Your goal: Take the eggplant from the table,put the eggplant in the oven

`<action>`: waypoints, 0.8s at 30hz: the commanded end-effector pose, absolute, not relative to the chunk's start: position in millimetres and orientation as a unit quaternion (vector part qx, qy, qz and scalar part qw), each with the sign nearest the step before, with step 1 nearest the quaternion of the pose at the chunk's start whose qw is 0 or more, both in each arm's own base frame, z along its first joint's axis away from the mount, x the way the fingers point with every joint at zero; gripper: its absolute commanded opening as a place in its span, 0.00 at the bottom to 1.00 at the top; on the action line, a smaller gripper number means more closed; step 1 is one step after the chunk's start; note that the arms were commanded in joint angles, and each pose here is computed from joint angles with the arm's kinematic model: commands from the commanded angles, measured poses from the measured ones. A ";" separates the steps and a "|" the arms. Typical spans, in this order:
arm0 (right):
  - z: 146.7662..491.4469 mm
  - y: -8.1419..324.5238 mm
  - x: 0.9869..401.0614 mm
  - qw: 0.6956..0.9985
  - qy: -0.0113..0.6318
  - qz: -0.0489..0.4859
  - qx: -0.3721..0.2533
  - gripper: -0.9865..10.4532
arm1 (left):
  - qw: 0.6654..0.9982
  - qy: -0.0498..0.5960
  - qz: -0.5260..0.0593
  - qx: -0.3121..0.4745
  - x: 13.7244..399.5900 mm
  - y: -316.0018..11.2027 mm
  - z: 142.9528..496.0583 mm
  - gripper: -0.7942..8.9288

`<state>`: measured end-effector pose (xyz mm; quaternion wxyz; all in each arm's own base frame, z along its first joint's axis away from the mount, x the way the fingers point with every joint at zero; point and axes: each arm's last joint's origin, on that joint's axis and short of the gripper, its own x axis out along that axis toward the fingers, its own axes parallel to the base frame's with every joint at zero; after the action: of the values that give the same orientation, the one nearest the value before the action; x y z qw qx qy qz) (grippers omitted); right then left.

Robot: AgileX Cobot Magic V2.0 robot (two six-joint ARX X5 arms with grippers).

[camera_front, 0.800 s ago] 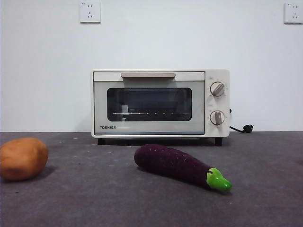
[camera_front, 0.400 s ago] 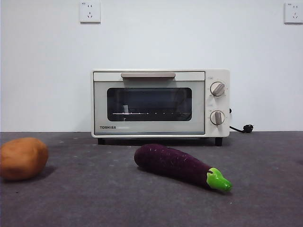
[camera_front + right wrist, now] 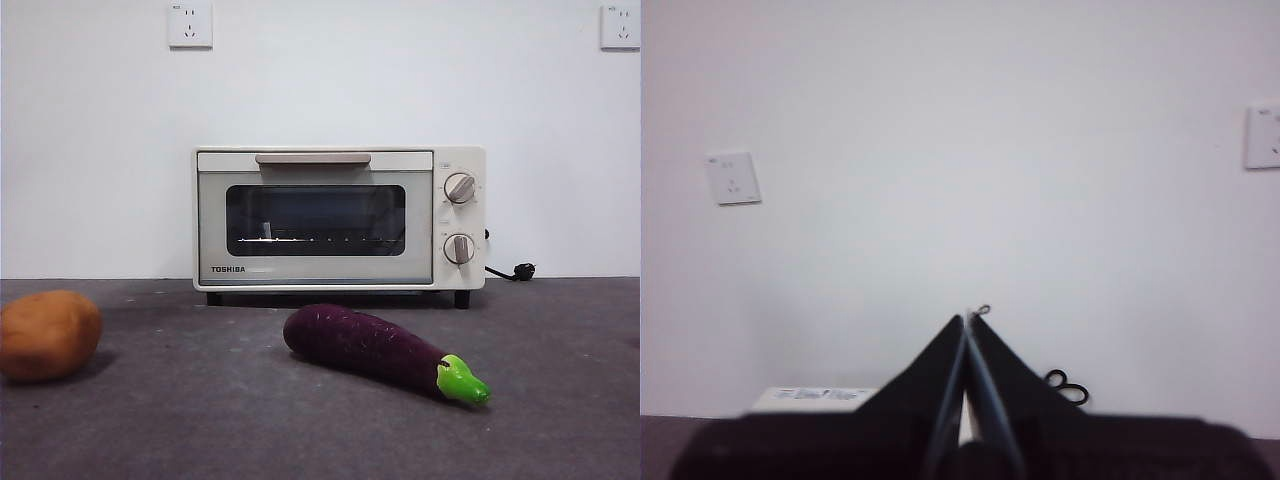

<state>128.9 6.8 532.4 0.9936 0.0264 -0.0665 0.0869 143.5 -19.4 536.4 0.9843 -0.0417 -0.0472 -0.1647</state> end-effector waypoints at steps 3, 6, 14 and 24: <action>554.2 7.6 129.2 0.992 -0.079 0.096 0.022 0.08 | 0.982 -0.054 -0.175 -0.034 148.5 -22.8 549.6 0.08; 561.3 7.9 130.1 0.992 -0.079 0.101 0.022 0.08 | 0.981 -0.050 -0.182 -0.035 153.0 -25.2 553.8 0.08; 564.1 8.2 131.6 0.992 -0.057 0.106 0.024 0.09 | 0.981 -0.028 -0.190 -0.037 165.7 -30.0 549.9 0.08; 563.6 9.6 133.3 0.990 -0.052 0.130 0.023 0.35 | 0.979 -0.019 -0.202 -0.034 171.3 -35.1 547.4 0.08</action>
<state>135.5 9.2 561.4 0.9908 0.0258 -0.0449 0.1254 171.2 -34.5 546.5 0.9789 -0.0414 -0.0149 -0.1993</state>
